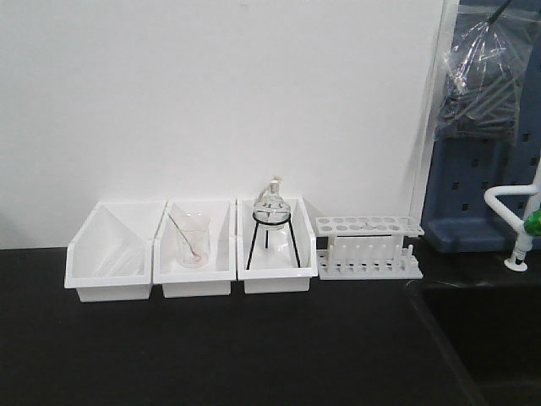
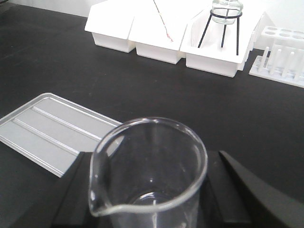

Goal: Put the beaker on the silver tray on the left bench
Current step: 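Move the held beaker with the right gripper over the silver tray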

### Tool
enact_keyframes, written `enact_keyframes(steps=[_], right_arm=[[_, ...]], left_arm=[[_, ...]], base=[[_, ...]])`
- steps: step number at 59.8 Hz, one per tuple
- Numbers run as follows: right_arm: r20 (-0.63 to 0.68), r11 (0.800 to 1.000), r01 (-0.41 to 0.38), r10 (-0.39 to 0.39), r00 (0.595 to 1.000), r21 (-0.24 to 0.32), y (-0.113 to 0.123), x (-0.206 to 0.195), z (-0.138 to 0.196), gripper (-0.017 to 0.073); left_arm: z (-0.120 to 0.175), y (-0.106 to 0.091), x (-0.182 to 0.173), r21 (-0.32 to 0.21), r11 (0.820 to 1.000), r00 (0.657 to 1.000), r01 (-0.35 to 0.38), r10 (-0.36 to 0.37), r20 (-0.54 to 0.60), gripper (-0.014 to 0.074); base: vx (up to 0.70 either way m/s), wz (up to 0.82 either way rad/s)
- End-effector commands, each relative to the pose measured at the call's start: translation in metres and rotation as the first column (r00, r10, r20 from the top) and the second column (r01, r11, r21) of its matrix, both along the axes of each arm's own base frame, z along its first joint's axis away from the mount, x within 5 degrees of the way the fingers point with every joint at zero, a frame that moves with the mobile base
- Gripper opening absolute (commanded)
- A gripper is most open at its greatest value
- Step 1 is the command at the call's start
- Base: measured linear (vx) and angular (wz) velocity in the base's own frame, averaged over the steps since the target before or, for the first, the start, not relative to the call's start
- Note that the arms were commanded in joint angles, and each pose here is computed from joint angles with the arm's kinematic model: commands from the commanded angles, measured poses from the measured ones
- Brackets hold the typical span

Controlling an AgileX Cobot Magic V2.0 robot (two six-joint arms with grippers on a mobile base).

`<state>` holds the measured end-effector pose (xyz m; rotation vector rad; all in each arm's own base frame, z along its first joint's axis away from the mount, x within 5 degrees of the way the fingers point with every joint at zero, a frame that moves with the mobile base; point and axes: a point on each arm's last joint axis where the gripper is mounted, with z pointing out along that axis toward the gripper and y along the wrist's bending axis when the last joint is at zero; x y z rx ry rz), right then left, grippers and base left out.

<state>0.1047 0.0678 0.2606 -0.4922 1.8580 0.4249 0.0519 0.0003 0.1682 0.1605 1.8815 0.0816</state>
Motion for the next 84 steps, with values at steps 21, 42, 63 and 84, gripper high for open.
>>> enact_keyframes(steps=[21, 42, 63, 84], right_arm=[[0.115, 0.998, -0.007, 0.000, 0.993, 0.059, 0.002, 0.003, 0.019, -0.0014], [0.192, 0.994, -0.018, -0.003, 0.981, 0.110, 0.005, 0.006, 0.027, -0.0014], [0.306, 0.978, -0.209, 0.190, 0.933, 0.027, 0.077, 0.088, -0.015, -0.0011], [0.184, 0.831, -0.549, 0.528, 0.829, 0.088, 0.161, 0.158, -0.090, -0.0011]], left_arm=[[0.001, -0.001, 0.002, -0.007, 1.000, 0.998, 0.013, -0.012, 0.069, 0.0001], [0.001, -0.001, 0.002, -0.007, 1.000, 0.998, 0.013, -0.012, 0.069, 0.0001], [0.001, -0.001, 0.002, -0.007, 1.000, 0.998, 0.013, -0.012, 0.069, 0.0001], [0.001, -0.001, 0.002, -0.007, 1.000, 0.998, 0.013, -0.012, 0.069, 0.0001]], base=[[0.00, 0.00], [0.00, 0.00], [0.00, 0.00], [0.00, 0.00]])
